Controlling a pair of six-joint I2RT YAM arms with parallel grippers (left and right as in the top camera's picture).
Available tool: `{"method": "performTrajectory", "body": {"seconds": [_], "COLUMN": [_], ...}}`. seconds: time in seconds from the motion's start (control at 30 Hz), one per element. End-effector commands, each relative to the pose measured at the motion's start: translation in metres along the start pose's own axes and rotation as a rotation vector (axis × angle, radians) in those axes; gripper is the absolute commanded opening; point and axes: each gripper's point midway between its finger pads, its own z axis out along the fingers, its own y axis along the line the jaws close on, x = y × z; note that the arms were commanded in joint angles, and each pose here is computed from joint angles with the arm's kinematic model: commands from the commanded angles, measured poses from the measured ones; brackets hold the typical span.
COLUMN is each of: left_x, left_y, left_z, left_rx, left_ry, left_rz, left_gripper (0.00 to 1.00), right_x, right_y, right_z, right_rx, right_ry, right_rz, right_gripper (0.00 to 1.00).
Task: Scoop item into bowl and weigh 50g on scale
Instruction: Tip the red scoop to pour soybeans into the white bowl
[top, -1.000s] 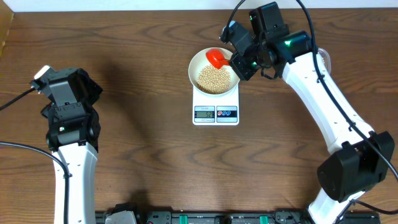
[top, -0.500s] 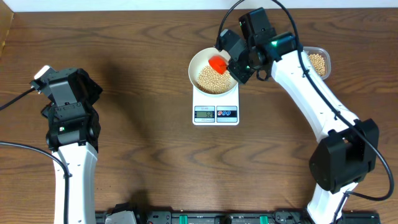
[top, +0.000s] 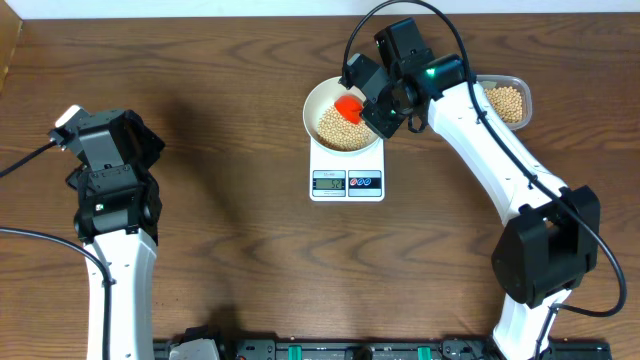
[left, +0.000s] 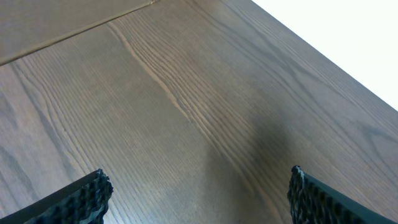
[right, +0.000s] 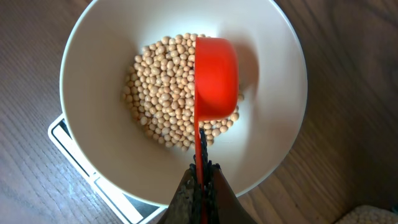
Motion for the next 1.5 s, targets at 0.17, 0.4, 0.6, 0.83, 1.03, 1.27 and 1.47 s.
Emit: {"method": "performTrajectory", "body": {"seconds": [0.17, 0.4, 0.6, 0.83, 1.03, 1.27, 1.47], "left_x": [0.0, 0.0, 0.0, 0.0, 0.0, 0.0, 0.0], "left_y": [0.004, 0.004, 0.004, 0.004, 0.004, 0.004, 0.004], "left_z": [0.002, 0.002, 0.002, 0.002, 0.002, 0.002, 0.002], "left_rx": [-0.019, -0.019, -0.019, -0.019, -0.019, -0.019, -0.019], "left_ry": [-0.001, -0.001, -0.001, -0.001, -0.001, -0.001, -0.001], "left_rz": [0.0, 0.0, 0.0, 0.0, 0.0, 0.0, 0.0], "left_gripper": [0.93, 0.93, 0.93, 0.93, 0.93, 0.93, 0.93], "right_x": [-0.002, -0.003, -0.002, -0.007, -0.008, -0.012, -0.014], "right_y": [0.011, 0.024, 0.03, 0.04, 0.035, 0.032, 0.019], "right_z": [0.003, 0.004, 0.004, 0.002, 0.001, -0.009, -0.023], "right_rx": [-0.013, -0.036, -0.063, -0.134, -0.14, -0.276, -0.394], "right_ry": [0.01, 0.02, 0.023, -0.009, -0.022, -0.09, -0.165], "right_rz": [-0.035, -0.052, -0.025, 0.001, 0.065, 0.181, 0.277], "right_gripper": [0.01, 0.01, 0.01, 0.01, 0.01, 0.01, 0.01]}}
